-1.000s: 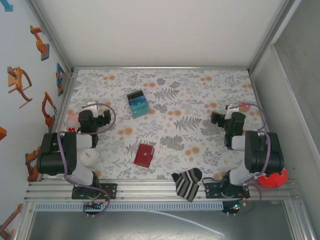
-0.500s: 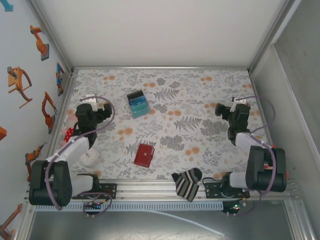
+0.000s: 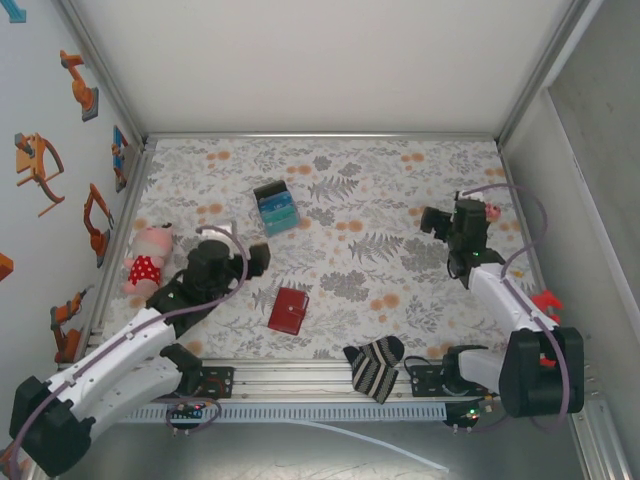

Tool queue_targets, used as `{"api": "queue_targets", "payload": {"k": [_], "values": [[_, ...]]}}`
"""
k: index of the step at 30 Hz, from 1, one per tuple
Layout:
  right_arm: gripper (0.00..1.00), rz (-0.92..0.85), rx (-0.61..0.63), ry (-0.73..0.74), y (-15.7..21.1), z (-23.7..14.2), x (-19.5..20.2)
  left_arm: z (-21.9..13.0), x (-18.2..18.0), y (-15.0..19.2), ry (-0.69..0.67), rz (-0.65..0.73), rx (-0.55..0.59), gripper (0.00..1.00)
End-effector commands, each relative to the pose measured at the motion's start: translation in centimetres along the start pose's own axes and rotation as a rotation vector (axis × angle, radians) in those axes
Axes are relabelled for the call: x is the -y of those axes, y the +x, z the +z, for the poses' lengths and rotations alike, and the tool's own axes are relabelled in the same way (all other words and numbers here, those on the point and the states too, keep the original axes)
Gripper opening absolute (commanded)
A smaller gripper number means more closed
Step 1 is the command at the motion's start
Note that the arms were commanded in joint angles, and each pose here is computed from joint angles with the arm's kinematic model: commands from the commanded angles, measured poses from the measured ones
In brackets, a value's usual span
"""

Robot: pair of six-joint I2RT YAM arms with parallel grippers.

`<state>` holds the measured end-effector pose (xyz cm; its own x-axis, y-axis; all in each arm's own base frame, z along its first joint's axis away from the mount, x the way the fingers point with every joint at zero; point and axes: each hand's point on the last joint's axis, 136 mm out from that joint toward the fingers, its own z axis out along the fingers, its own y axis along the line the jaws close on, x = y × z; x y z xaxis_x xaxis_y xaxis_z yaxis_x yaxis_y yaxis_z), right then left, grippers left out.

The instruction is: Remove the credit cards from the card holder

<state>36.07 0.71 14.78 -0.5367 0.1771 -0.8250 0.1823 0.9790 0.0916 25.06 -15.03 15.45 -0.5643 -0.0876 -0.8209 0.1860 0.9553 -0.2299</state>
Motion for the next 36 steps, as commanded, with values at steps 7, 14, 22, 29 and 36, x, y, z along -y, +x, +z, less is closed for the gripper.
{"api": "queue_targets", "payload": {"k": [7,14,22,29,36], "values": [[0.99,0.051,-0.087,0.059,1.0,-1.4,-1.3,-1.5,2.6,9.1,-0.106,0.081,-0.246,0.97],[0.99,0.047,-0.095,0.085,0.5,-1.7,-1.1,-0.7,6.2,13.4,-0.104,0.238,-0.405,0.97],[0.99,0.033,-0.097,0.105,0.5,-1.9,-0.8,0.2,6.9,16.0,-0.128,0.265,-0.501,0.97],[0.99,0.04,-0.1,0.103,0.7,-1.8,-0.8,0.4,5.9,17.7,-0.17,0.273,-0.555,0.97],[0.99,0.039,-0.098,0.112,0.9,-2.3,-0.4,0.5,5.0,19.0,-0.197,0.306,-0.594,0.94]]}}
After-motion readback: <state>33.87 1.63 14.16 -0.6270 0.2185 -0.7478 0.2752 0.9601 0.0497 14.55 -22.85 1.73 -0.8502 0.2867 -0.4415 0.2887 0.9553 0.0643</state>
